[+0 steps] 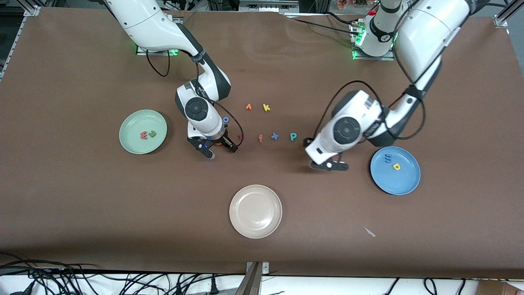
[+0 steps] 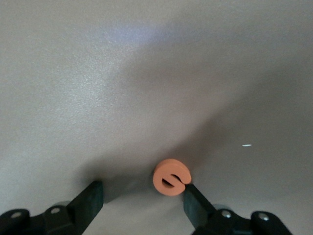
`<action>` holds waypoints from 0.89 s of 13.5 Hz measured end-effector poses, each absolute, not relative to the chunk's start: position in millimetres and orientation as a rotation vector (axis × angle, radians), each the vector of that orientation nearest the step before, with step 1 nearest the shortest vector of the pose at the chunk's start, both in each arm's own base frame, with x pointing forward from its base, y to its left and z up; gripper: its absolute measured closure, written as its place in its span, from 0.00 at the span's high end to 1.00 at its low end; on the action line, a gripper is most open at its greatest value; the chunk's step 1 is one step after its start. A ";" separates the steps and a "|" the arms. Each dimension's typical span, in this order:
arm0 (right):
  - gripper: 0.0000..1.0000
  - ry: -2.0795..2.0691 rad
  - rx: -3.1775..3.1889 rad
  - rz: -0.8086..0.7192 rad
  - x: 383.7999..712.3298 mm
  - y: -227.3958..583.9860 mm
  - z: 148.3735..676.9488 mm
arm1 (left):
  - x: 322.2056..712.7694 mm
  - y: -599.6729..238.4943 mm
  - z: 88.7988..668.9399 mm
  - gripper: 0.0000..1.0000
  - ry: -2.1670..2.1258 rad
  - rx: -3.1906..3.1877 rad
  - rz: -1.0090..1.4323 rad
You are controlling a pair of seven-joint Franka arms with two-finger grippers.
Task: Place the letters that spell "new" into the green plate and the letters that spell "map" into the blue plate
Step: 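Grasp the orange e with the right gripper while the left gripper reaches the letters, then grasp the teal p with the left gripper while the right gripper carries the e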
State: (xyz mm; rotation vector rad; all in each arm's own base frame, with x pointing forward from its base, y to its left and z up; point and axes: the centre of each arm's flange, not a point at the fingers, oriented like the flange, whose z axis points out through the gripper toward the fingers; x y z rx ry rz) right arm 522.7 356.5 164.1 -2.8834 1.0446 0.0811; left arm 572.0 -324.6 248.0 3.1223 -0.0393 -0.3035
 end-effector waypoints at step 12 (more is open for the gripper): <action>0.27 1.043 -2.935 0.040 534.1 342.3 177.4 | 500.0 -385.5 177.5 0.83 0.239 3.112 -0.242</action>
